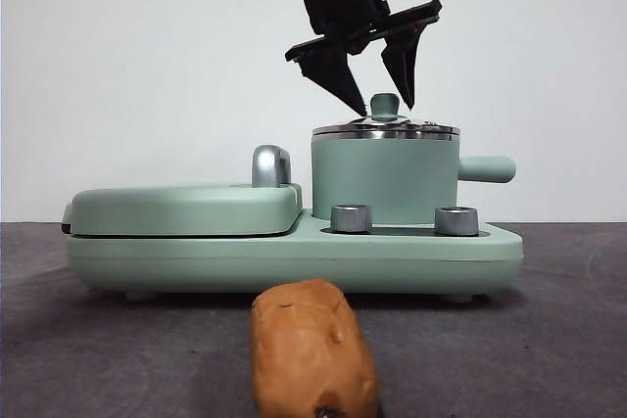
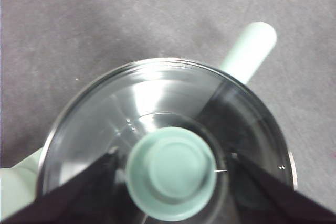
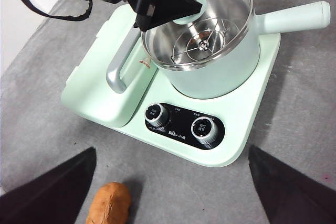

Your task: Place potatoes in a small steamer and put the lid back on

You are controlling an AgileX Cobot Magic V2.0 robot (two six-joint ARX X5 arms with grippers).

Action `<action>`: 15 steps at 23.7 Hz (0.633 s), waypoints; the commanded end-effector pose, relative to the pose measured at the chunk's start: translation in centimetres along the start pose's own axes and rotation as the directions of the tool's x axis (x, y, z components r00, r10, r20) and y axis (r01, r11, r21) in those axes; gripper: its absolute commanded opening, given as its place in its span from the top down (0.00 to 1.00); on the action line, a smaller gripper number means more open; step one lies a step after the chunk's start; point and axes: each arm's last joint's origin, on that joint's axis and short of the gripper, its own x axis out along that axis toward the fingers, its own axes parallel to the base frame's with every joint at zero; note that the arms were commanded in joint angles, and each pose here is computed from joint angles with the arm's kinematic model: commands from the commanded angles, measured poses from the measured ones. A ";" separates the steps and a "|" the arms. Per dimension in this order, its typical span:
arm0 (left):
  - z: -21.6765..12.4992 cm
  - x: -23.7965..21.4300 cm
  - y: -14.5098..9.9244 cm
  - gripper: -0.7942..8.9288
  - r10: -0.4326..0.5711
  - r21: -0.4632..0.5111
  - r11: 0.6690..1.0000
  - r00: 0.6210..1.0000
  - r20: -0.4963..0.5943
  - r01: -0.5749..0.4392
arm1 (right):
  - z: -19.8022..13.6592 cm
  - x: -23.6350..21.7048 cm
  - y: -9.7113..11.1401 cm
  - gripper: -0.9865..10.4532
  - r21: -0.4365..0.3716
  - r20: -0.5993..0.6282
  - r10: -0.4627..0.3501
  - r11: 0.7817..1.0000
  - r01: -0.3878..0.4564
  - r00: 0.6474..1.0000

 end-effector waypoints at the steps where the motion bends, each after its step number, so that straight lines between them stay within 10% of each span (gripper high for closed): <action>1: 0.2 0.5 -0.6 0.67 -0.010 0.027 1.000 1.000 0.006 0.010 | 0.4 -0.1 0.2 0.51 -0.020 0.013 0.006 1.000 -0.006 1.000; 15: -0.1 0.8 -0.6 0.92 -0.008 0.038 0.999 1.000 -0.023 0.009 | 0.4 -0.1 0.2 0.51 -0.018 0.012 0.006 1.000 -0.006 1.000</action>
